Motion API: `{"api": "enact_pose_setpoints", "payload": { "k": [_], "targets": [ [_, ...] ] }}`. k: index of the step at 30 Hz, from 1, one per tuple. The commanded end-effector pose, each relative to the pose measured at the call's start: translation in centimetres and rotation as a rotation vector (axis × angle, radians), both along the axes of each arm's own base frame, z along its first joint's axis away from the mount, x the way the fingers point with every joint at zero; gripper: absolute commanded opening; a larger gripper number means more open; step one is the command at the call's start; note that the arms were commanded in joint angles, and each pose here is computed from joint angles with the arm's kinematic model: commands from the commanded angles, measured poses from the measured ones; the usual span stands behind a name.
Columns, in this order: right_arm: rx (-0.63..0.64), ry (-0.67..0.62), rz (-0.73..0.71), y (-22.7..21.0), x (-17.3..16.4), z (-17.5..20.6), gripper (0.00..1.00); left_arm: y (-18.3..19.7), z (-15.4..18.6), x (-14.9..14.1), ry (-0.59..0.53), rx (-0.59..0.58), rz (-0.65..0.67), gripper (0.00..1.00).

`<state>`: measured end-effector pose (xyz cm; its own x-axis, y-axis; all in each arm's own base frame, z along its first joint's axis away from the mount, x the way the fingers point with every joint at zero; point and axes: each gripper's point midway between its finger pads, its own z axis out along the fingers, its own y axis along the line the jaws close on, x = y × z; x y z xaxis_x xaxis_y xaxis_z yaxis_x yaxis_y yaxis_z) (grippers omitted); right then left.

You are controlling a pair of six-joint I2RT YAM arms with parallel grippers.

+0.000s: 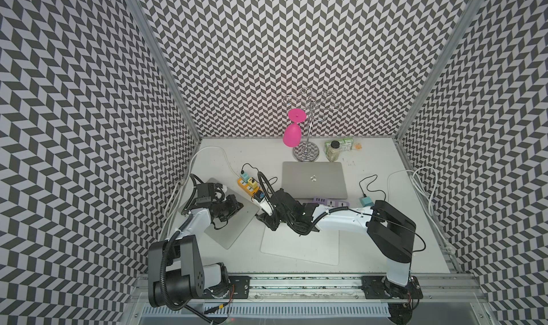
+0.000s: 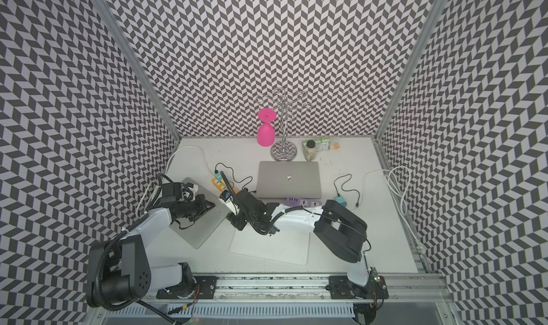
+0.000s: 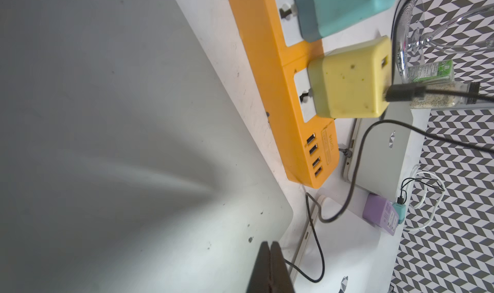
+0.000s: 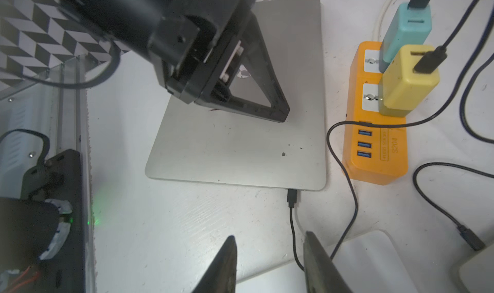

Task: Unplug the laptop charger
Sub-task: Remove the charging cable from the laptop.

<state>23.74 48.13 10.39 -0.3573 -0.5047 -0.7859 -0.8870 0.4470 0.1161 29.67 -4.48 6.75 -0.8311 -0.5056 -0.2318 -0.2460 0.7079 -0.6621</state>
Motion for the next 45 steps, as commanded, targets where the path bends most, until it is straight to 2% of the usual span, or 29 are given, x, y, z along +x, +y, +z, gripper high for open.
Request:
{"api": "enact_pose_setpoints", "payload": {
  "k": [1, 16, 45],
  "targets": [
    [-0.007, 0.054, -0.002, 1.1, -0.3, -1.1, 0.38, 0.2, 0.4, 0.3, -0.008, 0.022, -0.042, 0.0],
    [-0.116, 0.096, -0.071, 2.3, 1.4, -4.8, 0.32, -0.5, -0.5, -0.3, 0.027, -0.01, -0.077, 0.0],
    [-0.181, 0.088, -0.126, 2.5, 3.2, -7.4, 0.25, -1.3, -1.7, -0.7, 0.069, -0.046, -0.107, 0.0]
  ]
}}
